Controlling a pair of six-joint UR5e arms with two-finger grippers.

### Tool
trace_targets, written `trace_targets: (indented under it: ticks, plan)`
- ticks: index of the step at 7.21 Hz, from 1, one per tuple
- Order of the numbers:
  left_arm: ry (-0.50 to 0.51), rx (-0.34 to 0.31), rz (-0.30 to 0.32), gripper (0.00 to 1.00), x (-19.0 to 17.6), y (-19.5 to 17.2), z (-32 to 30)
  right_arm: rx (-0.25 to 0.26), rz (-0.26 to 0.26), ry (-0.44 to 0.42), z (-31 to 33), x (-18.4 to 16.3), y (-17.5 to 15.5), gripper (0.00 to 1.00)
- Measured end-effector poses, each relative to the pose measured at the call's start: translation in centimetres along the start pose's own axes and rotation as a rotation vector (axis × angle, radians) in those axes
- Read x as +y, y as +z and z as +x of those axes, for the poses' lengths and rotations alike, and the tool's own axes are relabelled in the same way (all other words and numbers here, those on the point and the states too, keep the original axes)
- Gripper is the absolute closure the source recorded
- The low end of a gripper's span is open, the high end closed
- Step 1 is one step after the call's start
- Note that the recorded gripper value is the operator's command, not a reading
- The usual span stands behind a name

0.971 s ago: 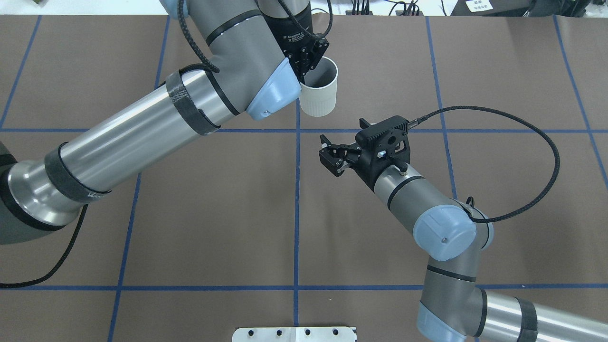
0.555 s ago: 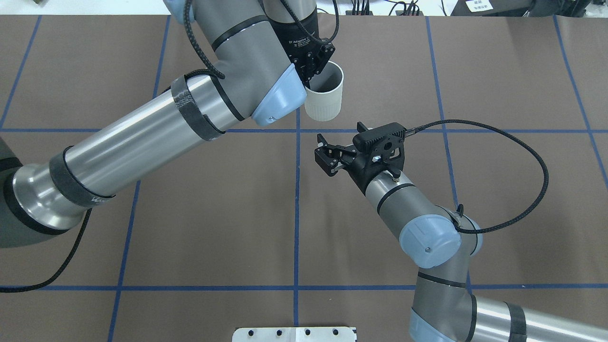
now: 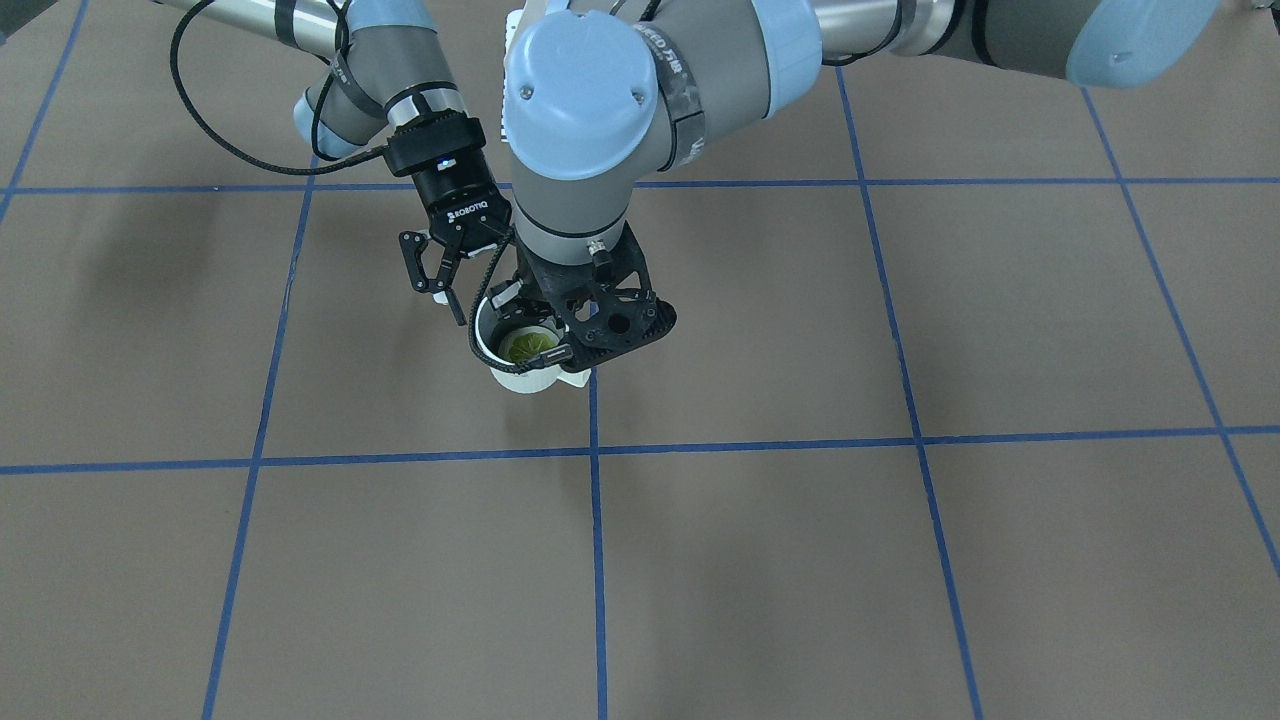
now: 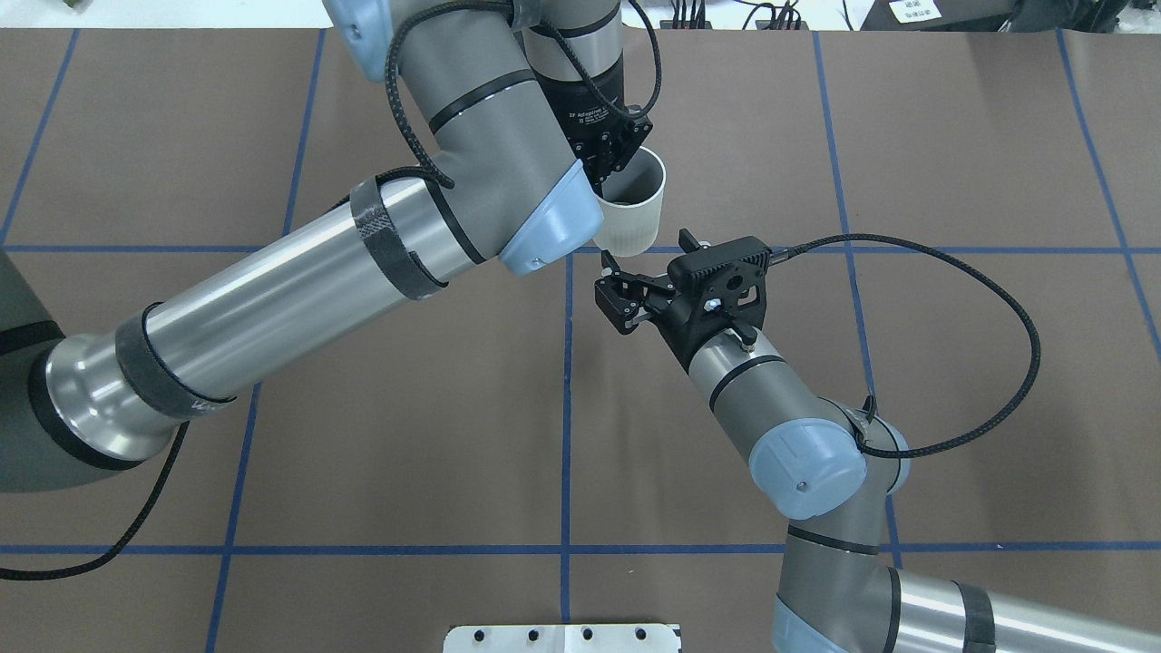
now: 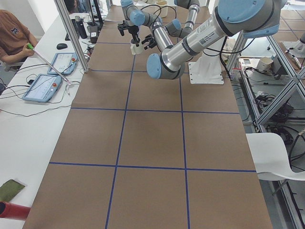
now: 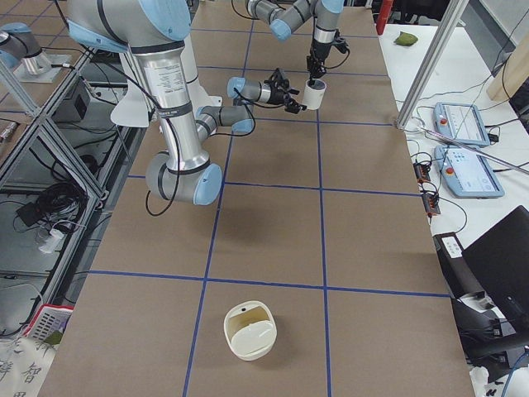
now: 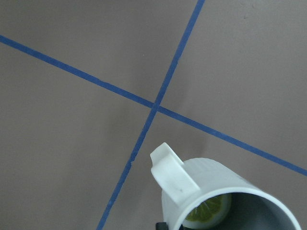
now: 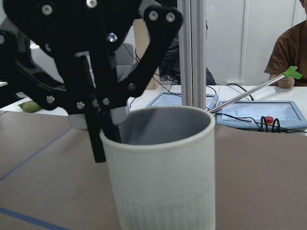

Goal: Left arm hands cup to right arm to dump lemon

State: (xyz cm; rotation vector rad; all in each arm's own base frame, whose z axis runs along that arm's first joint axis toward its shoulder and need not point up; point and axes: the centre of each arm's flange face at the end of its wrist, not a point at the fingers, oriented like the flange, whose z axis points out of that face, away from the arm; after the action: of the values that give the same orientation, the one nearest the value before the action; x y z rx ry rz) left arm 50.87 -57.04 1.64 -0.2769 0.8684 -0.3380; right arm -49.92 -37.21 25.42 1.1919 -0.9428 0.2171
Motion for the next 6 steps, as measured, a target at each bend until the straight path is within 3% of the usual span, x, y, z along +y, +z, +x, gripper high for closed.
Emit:
trace_targets:
  ticks: [6]
  plan:
    - [0.024,0.006,-0.02,1.0,1.8,0.3,0.3,0.03,0.009,-0.023,-0.2,1.9,0.2,0.01]
